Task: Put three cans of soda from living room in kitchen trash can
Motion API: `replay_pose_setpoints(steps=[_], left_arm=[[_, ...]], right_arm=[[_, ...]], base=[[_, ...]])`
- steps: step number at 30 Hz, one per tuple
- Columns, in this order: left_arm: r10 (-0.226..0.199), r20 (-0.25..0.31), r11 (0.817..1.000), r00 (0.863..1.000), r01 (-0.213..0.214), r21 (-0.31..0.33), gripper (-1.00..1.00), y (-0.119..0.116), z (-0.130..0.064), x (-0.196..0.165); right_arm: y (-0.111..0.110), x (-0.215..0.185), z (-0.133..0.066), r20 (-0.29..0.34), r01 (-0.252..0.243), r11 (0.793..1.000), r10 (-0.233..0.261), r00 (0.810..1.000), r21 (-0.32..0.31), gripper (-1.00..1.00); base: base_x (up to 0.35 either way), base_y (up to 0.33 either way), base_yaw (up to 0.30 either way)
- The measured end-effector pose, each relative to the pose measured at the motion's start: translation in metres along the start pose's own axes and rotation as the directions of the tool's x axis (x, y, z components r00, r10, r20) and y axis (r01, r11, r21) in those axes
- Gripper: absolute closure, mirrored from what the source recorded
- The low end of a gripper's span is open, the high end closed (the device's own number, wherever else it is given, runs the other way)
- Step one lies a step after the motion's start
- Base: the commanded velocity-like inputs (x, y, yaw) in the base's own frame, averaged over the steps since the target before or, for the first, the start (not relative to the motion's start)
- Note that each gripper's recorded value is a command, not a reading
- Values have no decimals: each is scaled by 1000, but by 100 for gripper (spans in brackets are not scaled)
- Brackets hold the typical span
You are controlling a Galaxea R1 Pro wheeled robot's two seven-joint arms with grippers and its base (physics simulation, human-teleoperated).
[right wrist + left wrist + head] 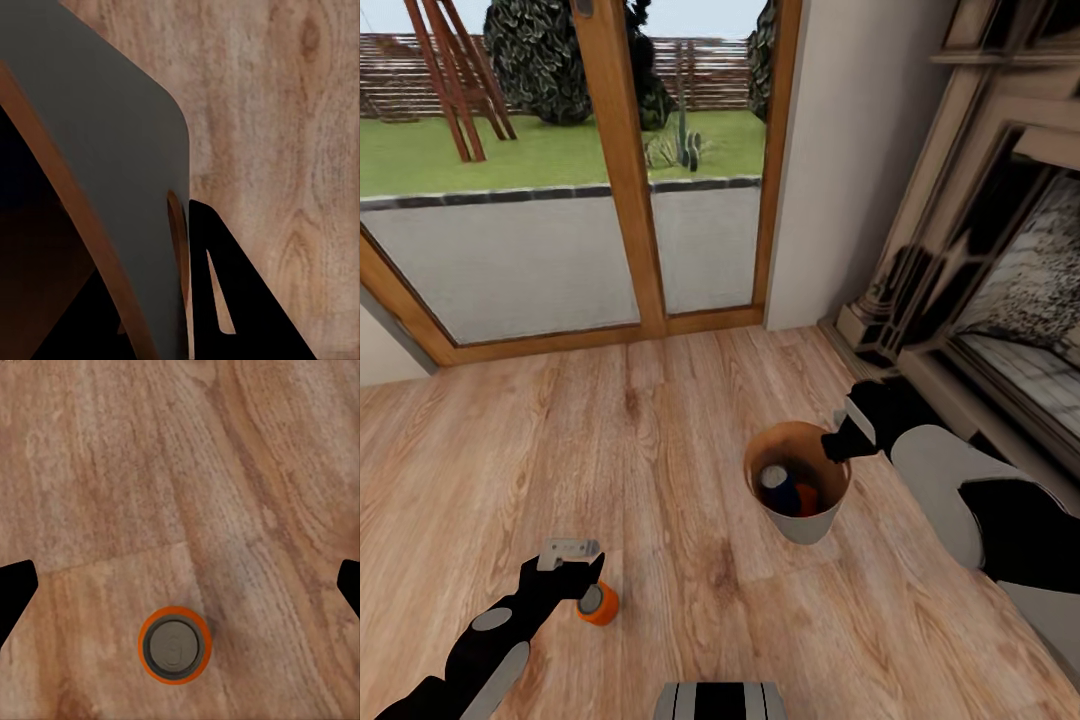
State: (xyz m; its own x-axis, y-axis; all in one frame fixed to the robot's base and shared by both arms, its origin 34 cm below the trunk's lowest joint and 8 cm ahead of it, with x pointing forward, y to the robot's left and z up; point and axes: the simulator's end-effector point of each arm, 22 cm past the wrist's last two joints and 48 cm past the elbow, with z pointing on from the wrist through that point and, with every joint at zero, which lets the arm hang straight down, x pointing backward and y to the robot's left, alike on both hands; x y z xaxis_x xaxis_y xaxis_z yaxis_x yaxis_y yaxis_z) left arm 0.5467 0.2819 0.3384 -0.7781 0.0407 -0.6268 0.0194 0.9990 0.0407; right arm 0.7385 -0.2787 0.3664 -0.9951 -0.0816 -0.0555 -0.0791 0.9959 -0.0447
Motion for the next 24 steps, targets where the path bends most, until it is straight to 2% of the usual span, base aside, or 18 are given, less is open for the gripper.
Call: replay_pose_setpoints(steps=[5, 9, 12, 14, 15, 16, 17, 19, 20, 23, 24], left_arm=[[-1, 0, 1000, 1000, 1, 0, -100, 0, 0, 0], [-7, -6, 1000, 1000, 7, 5, -100, -6, 1, 2], [-6, -76, 1000, 997, 7, 20, -100, -18, 1, 18], [-2, -154, 999, 988, 8, 37, -100, -28, 0, 32], [2, -226, 998, 974, 11, 59, -100, -37, -2, 41], [7, -263, 997, 965, 12, 71, -100, -41, -3, 45], [20, -325, 995, 945, 12, 96, -100, -48, -5, 47], [23, -385, 993, 923, 23, 115, -100, -48, -4, 31], [4, -382, 994, 924, 39, 104, -100, -40, -1, 13], [-61, -319, 995, 946, 85, 61, -100, -14, 10, -38], [-78, -304, 994, 949, 97, 50, -100, -8, 13, -50]], right_arm=[[7, 2, 1, -13, 4, 1000, -4, 1000, -10, 100], [15, 3, 2, -16, -31, 998, 30, 999, -52, 100], [17, 3, 2, -17, -45, 997, 44, 999, -67, 100], [14, 4, 2, -17, -40, 997, 40, 999, -58, 100], [13, 4, 2, -18, -36, 998, 35, 999, -52, 100], [12, 4, 2, -18, -33, 998, 32, 999, -47, 100], [12, 4, 2, -18, -32, 998, 31, 999, -46, 100], [13, 4, 2, -18, -35, 998, 35, 999, -51, 100], [14, 4, 2, -17, -37, 998, 36, 999, -55, 100], [16, 4, 2, -17, -41, 997, 40, 999, -62, 100], [16, 4, 2, -17, -38, 997, 37, 999, -60, 100]], base=[[2, 0, 0], [0, 0, 0], [7, 0, 0], [54, 0, 0], [74, 0, 0], [79, 0, 0], [81, 0, 0], [74, 0, 0], [100, 0, 0], [129, 0, 0], [150, 0, 0]])
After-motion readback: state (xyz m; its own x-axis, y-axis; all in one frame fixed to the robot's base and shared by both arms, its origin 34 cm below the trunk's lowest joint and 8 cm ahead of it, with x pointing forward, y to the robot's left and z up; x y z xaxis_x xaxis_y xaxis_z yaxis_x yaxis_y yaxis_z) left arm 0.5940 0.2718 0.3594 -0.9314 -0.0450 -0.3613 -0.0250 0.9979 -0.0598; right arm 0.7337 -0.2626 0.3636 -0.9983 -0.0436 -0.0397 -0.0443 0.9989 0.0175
